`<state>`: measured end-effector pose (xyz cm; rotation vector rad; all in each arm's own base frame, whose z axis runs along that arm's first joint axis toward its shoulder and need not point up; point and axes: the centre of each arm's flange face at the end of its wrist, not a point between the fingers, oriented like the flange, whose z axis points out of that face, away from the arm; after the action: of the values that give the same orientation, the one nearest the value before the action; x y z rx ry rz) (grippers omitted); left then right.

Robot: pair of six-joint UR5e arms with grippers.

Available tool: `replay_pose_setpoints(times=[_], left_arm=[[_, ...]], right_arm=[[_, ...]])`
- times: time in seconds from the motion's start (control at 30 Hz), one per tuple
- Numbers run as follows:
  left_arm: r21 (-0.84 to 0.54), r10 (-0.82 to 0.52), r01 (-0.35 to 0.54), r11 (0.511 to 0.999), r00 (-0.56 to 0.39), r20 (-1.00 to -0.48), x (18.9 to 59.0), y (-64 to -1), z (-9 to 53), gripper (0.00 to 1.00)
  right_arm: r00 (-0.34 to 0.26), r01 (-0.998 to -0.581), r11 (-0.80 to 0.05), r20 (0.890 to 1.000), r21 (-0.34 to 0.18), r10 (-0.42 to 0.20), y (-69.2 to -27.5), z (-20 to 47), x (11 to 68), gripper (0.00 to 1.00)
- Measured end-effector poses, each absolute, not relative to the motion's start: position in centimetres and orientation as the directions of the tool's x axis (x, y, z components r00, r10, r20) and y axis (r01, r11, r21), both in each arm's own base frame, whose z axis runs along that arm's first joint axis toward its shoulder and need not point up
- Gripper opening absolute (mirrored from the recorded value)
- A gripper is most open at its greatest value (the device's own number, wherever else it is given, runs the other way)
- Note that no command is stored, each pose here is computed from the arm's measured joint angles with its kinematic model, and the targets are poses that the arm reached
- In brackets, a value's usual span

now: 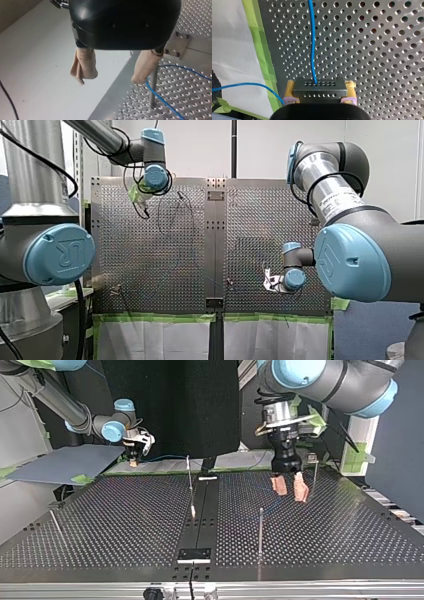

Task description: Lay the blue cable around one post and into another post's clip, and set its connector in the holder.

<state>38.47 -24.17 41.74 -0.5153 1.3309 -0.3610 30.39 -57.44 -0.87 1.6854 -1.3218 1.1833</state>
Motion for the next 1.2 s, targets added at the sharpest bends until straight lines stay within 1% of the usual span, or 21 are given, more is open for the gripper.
replay_pose_setpoints(times=[0.23, 0.57, 0.83, 1.07, 1.2], left_arm=[[-0.557, -0.543, -0.015, 0.831, 0.199, -0.816, 40.4, -24.1, 40.5, 1.00], [-0.592, -0.584, 0.019, 0.806, 0.189, -0.789, 43.1, -22.1, 39.7, 1.00], [-0.612, -0.613, 0.066, 0.788, 0.175, -0.770, 43.8, -21.7, 39.8, 1.00], [-0.649, -0.662, 0.133, 0.749, 0.130, -0.738, 44.0, -22.2, 39.9, 1.00], [-0.650, -0.667, 0.158, 0.744, 0.109, -0.737, 44.0, -22.5, 39.9, 1.00]], right_arm=[[0.070, -0.967, -0.255, 0.935, -0.022, -0.349, -57.4, -0.9, 30.4, 0.23], [0.070, -0.967, -0.255, 0.935, -0.022, -0.347, -57.4, -1.0, 30.4, 0.23], [0.071, -0.967, -0.256, 0.935, -0.021, -0.347, -57.4, -1.1, 30.4, 0.23], [0.072, -0.967, -0.256, 0.935, -0.021, -0.348, -57.4, -1.2, 30.4, 0.23], [0.071, -0.967, -0.255, 0.935, -0.022, -0.348, -57.4, -1.2, 30.4, 0.23]])
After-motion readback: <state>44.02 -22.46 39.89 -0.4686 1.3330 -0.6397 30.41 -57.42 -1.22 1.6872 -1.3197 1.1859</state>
